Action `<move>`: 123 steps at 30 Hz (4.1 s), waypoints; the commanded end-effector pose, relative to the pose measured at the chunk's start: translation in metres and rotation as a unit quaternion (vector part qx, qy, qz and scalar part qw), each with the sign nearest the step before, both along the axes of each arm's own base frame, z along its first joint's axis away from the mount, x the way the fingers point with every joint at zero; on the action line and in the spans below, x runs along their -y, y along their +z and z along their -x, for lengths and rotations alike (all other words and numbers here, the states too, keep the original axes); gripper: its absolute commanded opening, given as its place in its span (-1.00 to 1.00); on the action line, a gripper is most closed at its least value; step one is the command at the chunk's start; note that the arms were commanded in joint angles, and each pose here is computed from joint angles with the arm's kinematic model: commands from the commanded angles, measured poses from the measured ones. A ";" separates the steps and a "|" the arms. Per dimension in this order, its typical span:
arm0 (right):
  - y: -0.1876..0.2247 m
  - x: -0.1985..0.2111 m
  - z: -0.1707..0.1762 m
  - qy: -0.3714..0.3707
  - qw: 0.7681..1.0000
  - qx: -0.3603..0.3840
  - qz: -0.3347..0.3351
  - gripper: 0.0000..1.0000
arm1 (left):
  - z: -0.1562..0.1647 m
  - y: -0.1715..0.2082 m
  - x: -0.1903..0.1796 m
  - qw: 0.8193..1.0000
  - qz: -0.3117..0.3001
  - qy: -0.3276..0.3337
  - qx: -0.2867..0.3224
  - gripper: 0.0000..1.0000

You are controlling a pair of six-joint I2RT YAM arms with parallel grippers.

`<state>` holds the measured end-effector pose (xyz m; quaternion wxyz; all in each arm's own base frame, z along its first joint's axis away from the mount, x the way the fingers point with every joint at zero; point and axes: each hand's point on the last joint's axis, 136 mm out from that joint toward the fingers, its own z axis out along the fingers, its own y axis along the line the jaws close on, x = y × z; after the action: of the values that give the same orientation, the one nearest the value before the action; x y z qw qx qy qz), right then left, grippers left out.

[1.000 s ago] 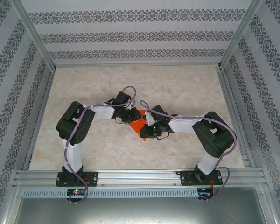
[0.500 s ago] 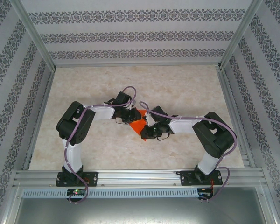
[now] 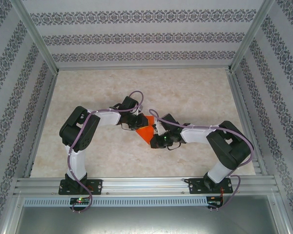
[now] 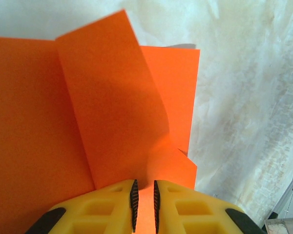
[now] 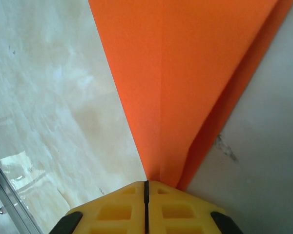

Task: Fold a paper plane with a square sheet of paper (fold left side to right side)
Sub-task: Fourth fold the wing at the center of the table.

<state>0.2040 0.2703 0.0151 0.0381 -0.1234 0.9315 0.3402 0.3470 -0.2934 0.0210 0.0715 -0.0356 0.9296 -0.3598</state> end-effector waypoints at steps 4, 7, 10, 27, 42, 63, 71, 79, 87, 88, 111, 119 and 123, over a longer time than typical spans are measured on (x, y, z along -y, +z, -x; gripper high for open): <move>-0.009 0.022 0.038 0.014 0.997 -0.059 0.040 -0.84 | 0.019 -0.040 -0.020 0.997 -0.066 0.004 -0.046 -0.58; 0.011 0.016 0.030 0.010 0.999 -0.042 0.012 -0.86 | 0.019 -0.038 -0.019 0.997 -0.063 0.004 -0.044 -0.57; 0.036 0.007 0.020 0.004 0.999 -0.023 -0.034 -0.88 | 0.019 -0.036 -0.018 0.997 -0.061 0.003 -0.043 -0.57; 0.002 0.000 -0.049 -0.065 0.998 0.002 -0.013 -0.93 | 0.018 -0.031 -0.012 0.998 -0.057 -0.002 -0.037 -0.57; -0.036 0.038 -0.019 -0.053 0.994 -0.029 0.090 -1.00 | 0.005 0.032 -0.008 0.998 -0.020 -0.005 0.058 -0.51; -0.040 0.038 -0.017 -0.038 0.993 -0.025 0.111 -1.00 | 0.045 0.019 0.031 0.996 0.056 -0.065 0.038 -0.73; -0.043 0.038 -0.013 -0.030 0.991 -0.030 0.123 -1.00 | 0.045 -0.004 0.024 0.997 0.024 -0.061 0.028 -0.78; -0.047 0.047 -0.009 -0.021 0.988 -0.036 0.151 -1.00 | 0.042 -0.025 0.005 0.997 -0.044 -0.061 0.030 -0.83; -0.054 0.050 -0.001 -0.015 0.986 -0.051 0.158 -1.00 | 0.019 -0.027 -0.009 0.997 -0.050 -0.046 0.045 -0.83; -0.054 0.051 0.000 -0.014 0.986 -0.052 0.158 -1.00 | 0.015 -0.026 -0.010 0.997 -0.046 -0.047 0.048 -0.83; -0.056 0.055 0.008 -0.011 0.985 -0.060 0.159 -1.00 | -0.072 -0.010 -0.040 0.997 -0.012 -0.025 0.078 -0.77; -0.056 0.056 0.010 -0.010 0.985 -0.062 0.160 -1.00 | -0.096 -0.016 -0.058 0.997 -0.024 -0.009 0.077 -0.77; -0.056 0.056 0.010 -0.010 0.985 -0.063 0.159 -1.00 | -0.107 -0.016 -0.066 0.997 -0.025 -0.002 0.077 -0.76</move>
<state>0.2454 0.2681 0.0122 0.0666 -0.1217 0.9415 0.3071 0.4255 -0.2653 0.0240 0.1094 0.0140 0.9135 -0.3917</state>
